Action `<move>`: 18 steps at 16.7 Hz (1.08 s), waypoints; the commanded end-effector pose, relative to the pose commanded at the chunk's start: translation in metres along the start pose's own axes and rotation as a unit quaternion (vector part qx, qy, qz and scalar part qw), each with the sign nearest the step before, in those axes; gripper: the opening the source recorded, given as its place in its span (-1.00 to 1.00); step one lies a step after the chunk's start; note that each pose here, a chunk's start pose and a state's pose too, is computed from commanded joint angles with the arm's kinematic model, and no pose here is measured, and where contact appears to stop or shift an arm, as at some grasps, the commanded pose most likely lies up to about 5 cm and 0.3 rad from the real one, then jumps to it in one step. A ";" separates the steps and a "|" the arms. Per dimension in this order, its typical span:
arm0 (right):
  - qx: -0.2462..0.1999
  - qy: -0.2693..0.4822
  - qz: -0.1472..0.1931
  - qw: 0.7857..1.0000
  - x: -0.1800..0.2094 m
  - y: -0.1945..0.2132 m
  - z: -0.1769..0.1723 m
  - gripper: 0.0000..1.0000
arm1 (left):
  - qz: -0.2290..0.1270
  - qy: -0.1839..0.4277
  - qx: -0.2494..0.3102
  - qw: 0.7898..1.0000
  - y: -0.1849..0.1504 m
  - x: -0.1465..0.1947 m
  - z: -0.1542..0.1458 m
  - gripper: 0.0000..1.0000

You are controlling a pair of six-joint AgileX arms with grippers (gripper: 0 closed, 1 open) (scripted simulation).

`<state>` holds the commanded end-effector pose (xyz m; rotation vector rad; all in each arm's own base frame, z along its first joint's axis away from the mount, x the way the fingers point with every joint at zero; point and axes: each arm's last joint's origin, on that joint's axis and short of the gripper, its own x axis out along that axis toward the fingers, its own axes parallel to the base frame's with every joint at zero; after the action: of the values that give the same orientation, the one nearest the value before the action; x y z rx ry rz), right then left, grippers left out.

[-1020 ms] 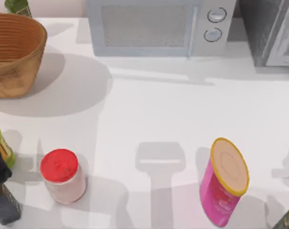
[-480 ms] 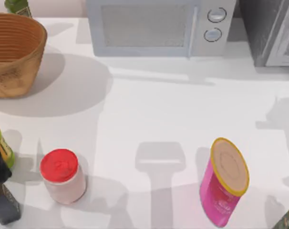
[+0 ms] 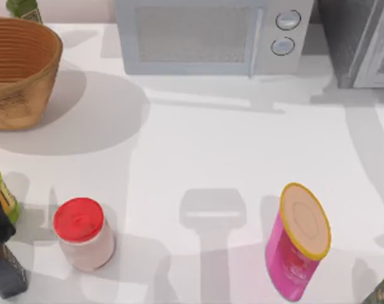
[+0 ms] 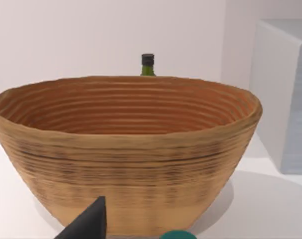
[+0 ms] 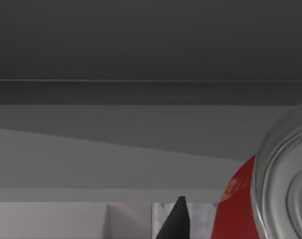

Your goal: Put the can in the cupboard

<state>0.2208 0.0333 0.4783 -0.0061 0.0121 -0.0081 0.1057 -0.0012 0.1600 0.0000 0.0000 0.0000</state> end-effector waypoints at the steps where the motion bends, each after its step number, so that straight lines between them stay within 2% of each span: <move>1: 0.001 -0.003 0.001 1.000 0.008 0.003 0.010 -1.00 | 0.000 0.000 0.000 1.000 0.000 0.000 0.000 1.00; 5: 0.004 -0.005 0.004 1.000 0.032 0.013 0.030 -1.00 | 0.000 0.000 0.000 1.000 0.000 0.000 0.000 1.00; 13: 0.005 -0.003 0.004 1.000 0.038 0.014 0.033 -1.00 | 0.000 0.000 0.000 1.000 0.000 0.000 0.000 1.00; 18: 0.000 0.030 0.017 0.999 0.087 0.024 0.037 -1.00 | 0.000 0.000 0.000 1.000 0.000 0.000 0.000 1.00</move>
<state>0.3084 0.0569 0.5139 -0.0057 0.0719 0.0264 0.1057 -0.0012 0.1600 0.0000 0.0000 0.0000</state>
